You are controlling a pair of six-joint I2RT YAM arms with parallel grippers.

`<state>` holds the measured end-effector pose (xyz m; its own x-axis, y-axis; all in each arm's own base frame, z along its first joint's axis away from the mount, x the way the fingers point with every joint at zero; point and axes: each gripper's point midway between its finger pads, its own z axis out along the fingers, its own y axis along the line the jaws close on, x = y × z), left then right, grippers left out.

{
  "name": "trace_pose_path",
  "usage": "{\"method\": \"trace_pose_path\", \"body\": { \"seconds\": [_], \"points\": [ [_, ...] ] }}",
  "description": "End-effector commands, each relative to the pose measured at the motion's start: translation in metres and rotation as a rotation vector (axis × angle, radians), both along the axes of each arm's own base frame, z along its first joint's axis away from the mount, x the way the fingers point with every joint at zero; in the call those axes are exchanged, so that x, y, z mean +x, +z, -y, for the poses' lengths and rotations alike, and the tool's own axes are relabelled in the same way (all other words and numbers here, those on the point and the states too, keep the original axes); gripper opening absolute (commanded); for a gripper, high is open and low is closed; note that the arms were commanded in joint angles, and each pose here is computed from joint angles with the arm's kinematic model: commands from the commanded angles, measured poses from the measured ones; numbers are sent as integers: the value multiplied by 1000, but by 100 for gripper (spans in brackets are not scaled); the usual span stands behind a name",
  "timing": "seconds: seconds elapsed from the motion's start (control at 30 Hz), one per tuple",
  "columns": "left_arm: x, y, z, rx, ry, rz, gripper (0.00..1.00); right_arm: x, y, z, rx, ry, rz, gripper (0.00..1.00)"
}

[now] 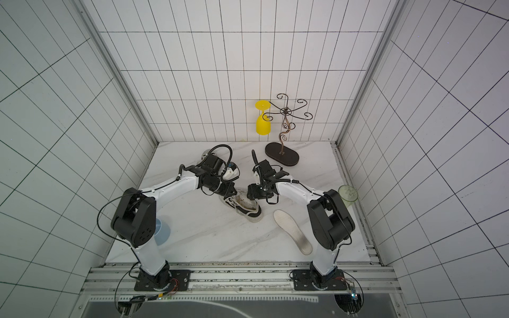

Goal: Insert the insole into the shoe
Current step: Adjust the shoe at the center of the board.

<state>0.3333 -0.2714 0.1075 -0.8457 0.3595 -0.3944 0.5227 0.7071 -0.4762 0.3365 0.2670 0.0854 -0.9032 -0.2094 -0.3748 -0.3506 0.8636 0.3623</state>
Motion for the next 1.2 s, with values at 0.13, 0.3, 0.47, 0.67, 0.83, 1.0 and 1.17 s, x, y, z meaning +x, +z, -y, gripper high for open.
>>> {"method": "trace_pose_path", "body": {
  "seconds": [0.13, 0.3, 0.47, 0.67, 0.83, 1.0, 1.17],
  "points": [
    [0, 7, 16, -29, -99, 40, 0, 27, 20, -25, 67, 52, 79, 39],
    [7, 7, 19, 0, -110, 71, 0, 19, 30, -30, 112, 64, 71, 3],
    [33, 10, 14, 47, -16, 140, 0, -22, 6, -13, 140, -17, -74, 0],
    [49, 20, 17, 35, 142, 170, 15, -28, 2, -6, 220, -174, -113, 0],
    [21, 20, 13, 98, 229, 170, 39, -14, 10, -18, 308, -238, -126, 0],
    [6, 38, -19, 120, 426, 173, 54, -11, 8, -17, 302, -254, -118, 0],
    [-15, 48, -30, 110, 500, 193, 62, -9, 0, -15, 283, -266, -118, 0]
  ]
}}
